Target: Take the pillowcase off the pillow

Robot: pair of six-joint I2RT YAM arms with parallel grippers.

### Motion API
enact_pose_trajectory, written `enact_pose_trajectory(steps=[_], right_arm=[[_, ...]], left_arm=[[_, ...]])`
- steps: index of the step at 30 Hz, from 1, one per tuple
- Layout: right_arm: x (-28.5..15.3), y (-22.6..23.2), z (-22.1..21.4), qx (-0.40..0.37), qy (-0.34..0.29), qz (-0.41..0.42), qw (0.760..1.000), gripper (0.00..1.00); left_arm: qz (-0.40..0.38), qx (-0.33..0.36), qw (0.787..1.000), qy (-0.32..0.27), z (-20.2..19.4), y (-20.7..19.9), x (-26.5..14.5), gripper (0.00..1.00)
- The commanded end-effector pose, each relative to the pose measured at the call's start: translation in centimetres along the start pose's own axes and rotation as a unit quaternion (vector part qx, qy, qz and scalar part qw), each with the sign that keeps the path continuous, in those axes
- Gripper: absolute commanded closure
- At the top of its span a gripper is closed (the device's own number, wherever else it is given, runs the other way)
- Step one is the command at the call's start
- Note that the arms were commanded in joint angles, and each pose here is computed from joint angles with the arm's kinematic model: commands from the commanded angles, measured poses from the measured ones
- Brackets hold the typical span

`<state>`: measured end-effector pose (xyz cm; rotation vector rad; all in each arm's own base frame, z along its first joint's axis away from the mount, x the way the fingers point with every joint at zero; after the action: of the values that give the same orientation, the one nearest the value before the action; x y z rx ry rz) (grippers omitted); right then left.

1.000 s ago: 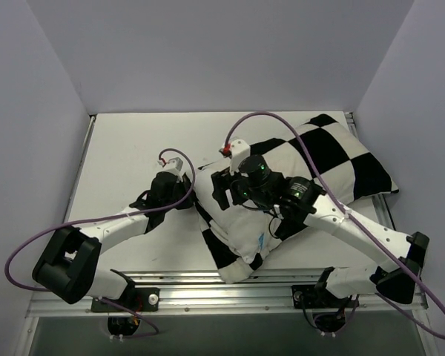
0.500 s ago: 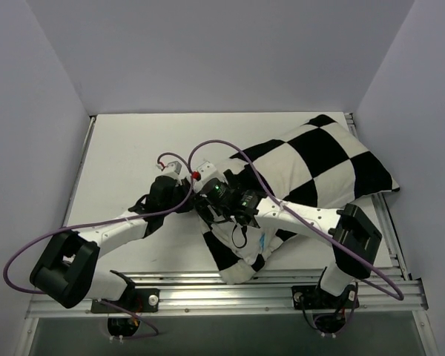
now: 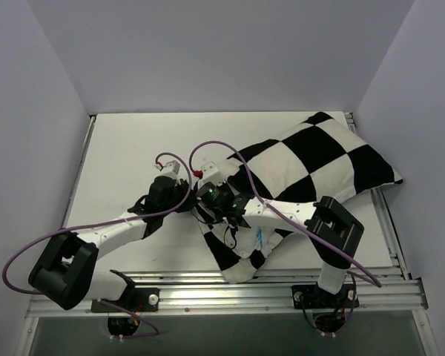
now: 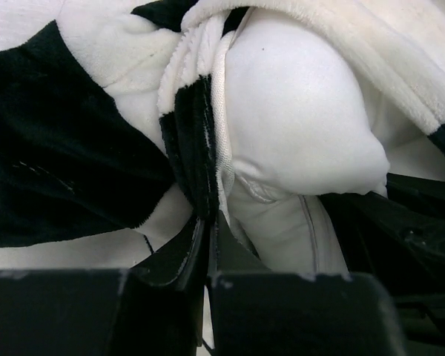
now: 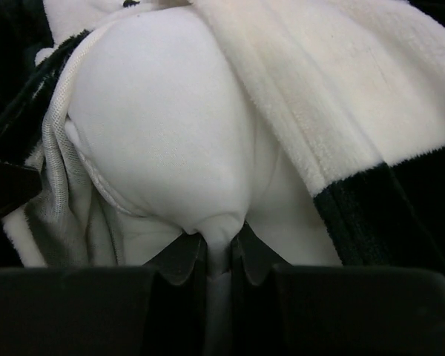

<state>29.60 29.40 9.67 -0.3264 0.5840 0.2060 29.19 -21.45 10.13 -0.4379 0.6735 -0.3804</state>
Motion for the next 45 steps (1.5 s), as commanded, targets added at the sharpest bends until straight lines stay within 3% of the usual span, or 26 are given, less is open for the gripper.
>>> enact_pose_trajectory(steps=[1, 6, 12, 16, 23, 28, 32, 34, 36, 37, 38, 40, 41, 45], right_arm=[[0.1, -3.4, -2.9, -0.009, 0.062, -0.045, 0.997, 1.00], [-3.7, -3.0, 3.1, 0.059, 0.008, 0.052, 0.997, 1.00], [-11.4, -4.1, 11.2, 0.137, -0.085, 0.200, 0.966, 1.00], [-13.8, -4.9, 12.8, 0.156, -0.102, 0.251, 0.950, 1.00], [-18.7, -2.1, 12.9, 0.151, -0.099, 0.400, 0.899, 1.00], [-21.8, 2.3, 9.4, 0.126, -0.055, 0.503, 0.853, 1.00], [-21.1, 4.1, 4.6, 0.093, 0.020, 0.506, 0.858, 1.00], [-20.9, 3.6, 3.4, 0.094, 0.029, 0.495, 0.863, 0.99], [-20.7, 2.0, 3.7, 0.105, 0.016, 0.460, 0.882, 0.75], [-20.7, 1.3, 4.0, 0.111, 0.008, 0.443, 0.890, 0.65], [-19.7, -0.2, 4.1, 0.124, 0.007, 0.399, 0.908, 0.48], [-19.7, -2.5, 5.5, 0.153, -0.016, 0.357, 0.922, 0.36], [-18.8, -4.3, 5.4, 0.180, -0.009, 0.318, 0.931, 0.30], [-16.5, -12.4, 5.4, 0.273, -0.032, 0.125, 0.953, 0.23]], left_arm=[[-0.018, 0.003, 1.000, -0.023, 1.4, -1.1, -0.7, 0.98], [-0.009, 0.002, 0.999, -0.032, 2.1, -1.0, -1.3, 0.98], [0.018, -0.010, 0.999, -0.049, 2.7, 0.0, -2.0, 0.98], [0.032, -0.023, 0.997, -0.061, 3.0, 0.6, -2.4, 0.98], [0.032, -0.050, 0.996, -0.073, 3.2, 0.7, -2.2, 0.98], [0.003, -0.080, 0.995, -0.067, 1.9, -0.1, -0.7, 0.98], [0.011, -0.084, 0.994, -0.071, 1.7, 0.6, -1.4, 0.97], [0.033, -0.073, 0.994, -0.078, 2.2, 1.3, -2.9, 0.83], [0.056, -0.063, 0.993, -0.084, 2.7, 1.8, -5.0, 0.63], [0.066, -0.060, 0.992, -0.088, 3.2, 2.1, -5.8, 0.42], [0.060, -0.057, 0.991, -0.105, 4.2, 1.6, -7.4, 0.34], [0.097, -0.044, 0.990, -0.091, 3.7, 2.8, -9.3, 0.16], [0.095, -0.041, 0.989, -0.103, 4.7, 2.3, -10.4, 0.12], [0.099, 0.015, 0.988, -0.119, 7.3, 1.2, -14.3, 0.03]])
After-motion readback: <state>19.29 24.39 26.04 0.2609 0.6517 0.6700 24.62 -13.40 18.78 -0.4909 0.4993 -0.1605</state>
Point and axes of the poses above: each gripper's point midway between its finger pads, its own x axis out along the fingers, its own y axis along the line the jaws close on, z = x × y, the point moved 2 cm from there along -x, back along the fingers, and after that the axes turned 6 degrees about x, right-handed, at the moved point
